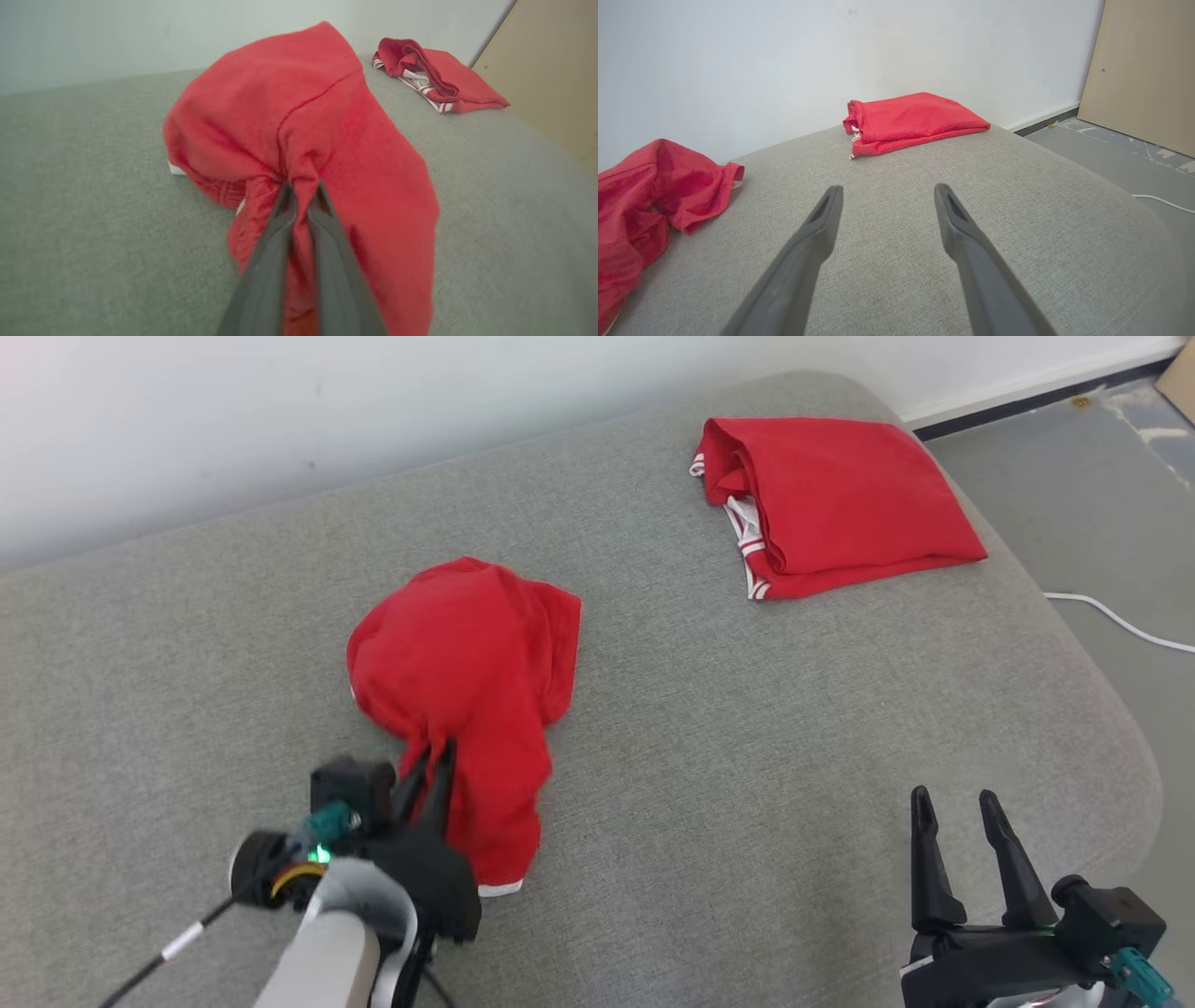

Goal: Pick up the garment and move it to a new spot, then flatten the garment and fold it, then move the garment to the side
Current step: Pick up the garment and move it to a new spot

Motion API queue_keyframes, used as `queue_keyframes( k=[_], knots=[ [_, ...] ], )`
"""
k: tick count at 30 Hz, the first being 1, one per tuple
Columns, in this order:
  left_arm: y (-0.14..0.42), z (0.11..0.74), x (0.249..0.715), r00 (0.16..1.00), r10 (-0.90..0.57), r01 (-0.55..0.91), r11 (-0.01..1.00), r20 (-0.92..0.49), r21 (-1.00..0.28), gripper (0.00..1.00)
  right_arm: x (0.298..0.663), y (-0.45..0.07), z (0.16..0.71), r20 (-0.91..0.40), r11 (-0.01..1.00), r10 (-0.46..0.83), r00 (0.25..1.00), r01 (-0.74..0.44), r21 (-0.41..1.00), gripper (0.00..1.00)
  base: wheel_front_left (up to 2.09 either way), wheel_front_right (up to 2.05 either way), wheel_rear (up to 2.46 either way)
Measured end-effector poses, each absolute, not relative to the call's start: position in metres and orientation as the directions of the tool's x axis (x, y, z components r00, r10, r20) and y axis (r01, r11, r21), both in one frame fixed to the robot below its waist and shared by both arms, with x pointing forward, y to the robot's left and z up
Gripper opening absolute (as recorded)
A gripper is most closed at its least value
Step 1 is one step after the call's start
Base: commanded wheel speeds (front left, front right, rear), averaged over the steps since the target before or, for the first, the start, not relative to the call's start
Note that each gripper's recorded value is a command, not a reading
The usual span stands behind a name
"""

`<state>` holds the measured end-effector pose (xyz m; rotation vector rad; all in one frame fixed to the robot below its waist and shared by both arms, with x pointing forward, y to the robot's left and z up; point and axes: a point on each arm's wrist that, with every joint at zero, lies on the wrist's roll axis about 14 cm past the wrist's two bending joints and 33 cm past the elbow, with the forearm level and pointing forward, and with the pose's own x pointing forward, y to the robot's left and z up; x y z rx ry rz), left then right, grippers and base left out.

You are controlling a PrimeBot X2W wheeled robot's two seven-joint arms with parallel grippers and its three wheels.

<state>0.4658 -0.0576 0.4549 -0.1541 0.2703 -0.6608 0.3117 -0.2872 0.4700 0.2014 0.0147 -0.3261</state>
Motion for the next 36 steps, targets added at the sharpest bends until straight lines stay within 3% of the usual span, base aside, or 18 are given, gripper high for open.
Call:
queue_keyframes(
  k=[1,14,26,36],
  knots=[
    [-0.054,0.446,0.462,0.755,-0.617,0.577,0.786,-0.221,-0.223,1.0,0.314,-0.285,0.47,-0.046,0.93,-0.309,0.95,0.312,0.193,1.0,0.0,0.0,0.0],
    [-0.003,0.525,0.471,0.86,-0.504,0.508,0.838,0.075,-0.196,1.0,0.334,-0.254,0.492,0.034,0.966,-0.195,0.98,0.186,0.177,1.0,0.0,0.0,0.0],
    [0.127,0.562,0.437,0.958,-0.208,0.238,0.961,0.198,-0.14,1.0,0.35,-0.212,0.509,0.092,0.983,-0.052,0.994,0.035,0.182,1.0,0.0,0.0,0.0],
    [0.208,0.553,0.38,0.983,0.002,0.02,0.993,0.184,-0.118,1.0,0.362,-0.179,0.527,0.136,0.982,0.053,0.989,-0.076,0.175,1.0,0.0,0.0,0.0]
  ],
)
